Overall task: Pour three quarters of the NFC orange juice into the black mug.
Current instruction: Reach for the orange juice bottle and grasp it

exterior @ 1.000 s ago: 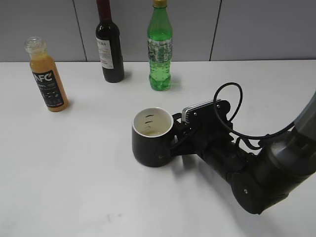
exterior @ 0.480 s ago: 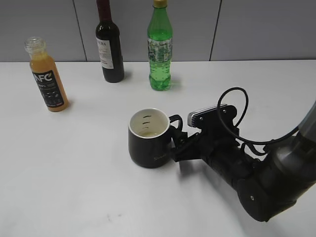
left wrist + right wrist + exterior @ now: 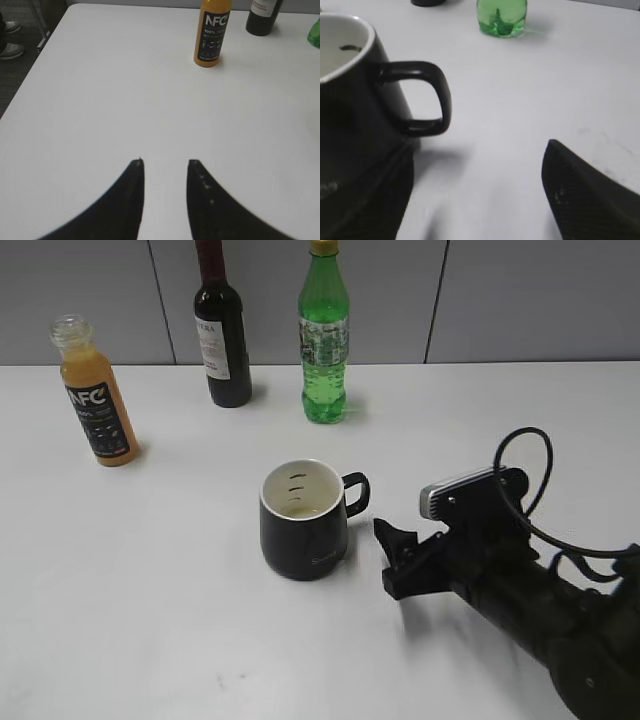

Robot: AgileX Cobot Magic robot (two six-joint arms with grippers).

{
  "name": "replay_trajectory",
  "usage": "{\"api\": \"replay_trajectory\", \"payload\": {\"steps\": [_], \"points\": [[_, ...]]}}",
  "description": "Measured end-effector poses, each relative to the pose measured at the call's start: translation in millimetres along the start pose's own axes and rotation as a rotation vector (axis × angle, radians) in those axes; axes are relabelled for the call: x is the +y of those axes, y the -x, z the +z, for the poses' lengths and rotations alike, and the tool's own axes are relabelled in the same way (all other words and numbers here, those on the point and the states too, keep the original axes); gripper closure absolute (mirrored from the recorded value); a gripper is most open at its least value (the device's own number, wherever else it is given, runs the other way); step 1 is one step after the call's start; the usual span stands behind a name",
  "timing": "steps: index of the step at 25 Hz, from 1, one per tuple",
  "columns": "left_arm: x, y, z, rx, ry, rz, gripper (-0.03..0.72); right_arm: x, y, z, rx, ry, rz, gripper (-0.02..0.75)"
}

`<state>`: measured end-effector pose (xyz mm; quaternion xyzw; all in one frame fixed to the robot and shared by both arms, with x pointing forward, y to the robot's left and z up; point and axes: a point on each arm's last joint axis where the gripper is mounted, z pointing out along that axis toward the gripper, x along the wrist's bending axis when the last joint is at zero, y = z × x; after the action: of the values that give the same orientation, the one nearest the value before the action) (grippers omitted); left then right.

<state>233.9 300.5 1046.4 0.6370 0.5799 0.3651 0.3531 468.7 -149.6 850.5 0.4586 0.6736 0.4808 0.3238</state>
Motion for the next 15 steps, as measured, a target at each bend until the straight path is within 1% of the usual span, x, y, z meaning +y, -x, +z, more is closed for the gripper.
{"api": "replay_trajectory", "payload": {"steps": [3,6,8,12,13,15], "points": [[0.0,0.0,0.0,0.000,0.000,0.000,0.454,-0.4,6.8,-22.9,-0.008,-0.026,-0.005,0.130],[0.0,0.0,0.0,0.000,0.000,0.000,0.454,6.6,12.0,-44.4,-0.007,-0.014,-0.002,0.130],[0.0,0.0,0.0,0.000,0.000,0.000,0.454,14.7,13.7,-53.7,-0.004,0.017,0.007,0.130],[0.0,0.0,0.0,0.000,0.000,0.000,0.454,44.6,13.2,-64.0,0.007,0.130,-0.021,0.130],[0.0,0.0,0.0,0.000,0.000,0.000,0.454,51.4,12.0,-64.5,0.013,0.121,-0.038,0.130],[0.0,0.0,0.0,0.000,0.000,0.000,0.454,61.1,8.2,-62.7,0.033,0.042,-0.076,0.130]]}}
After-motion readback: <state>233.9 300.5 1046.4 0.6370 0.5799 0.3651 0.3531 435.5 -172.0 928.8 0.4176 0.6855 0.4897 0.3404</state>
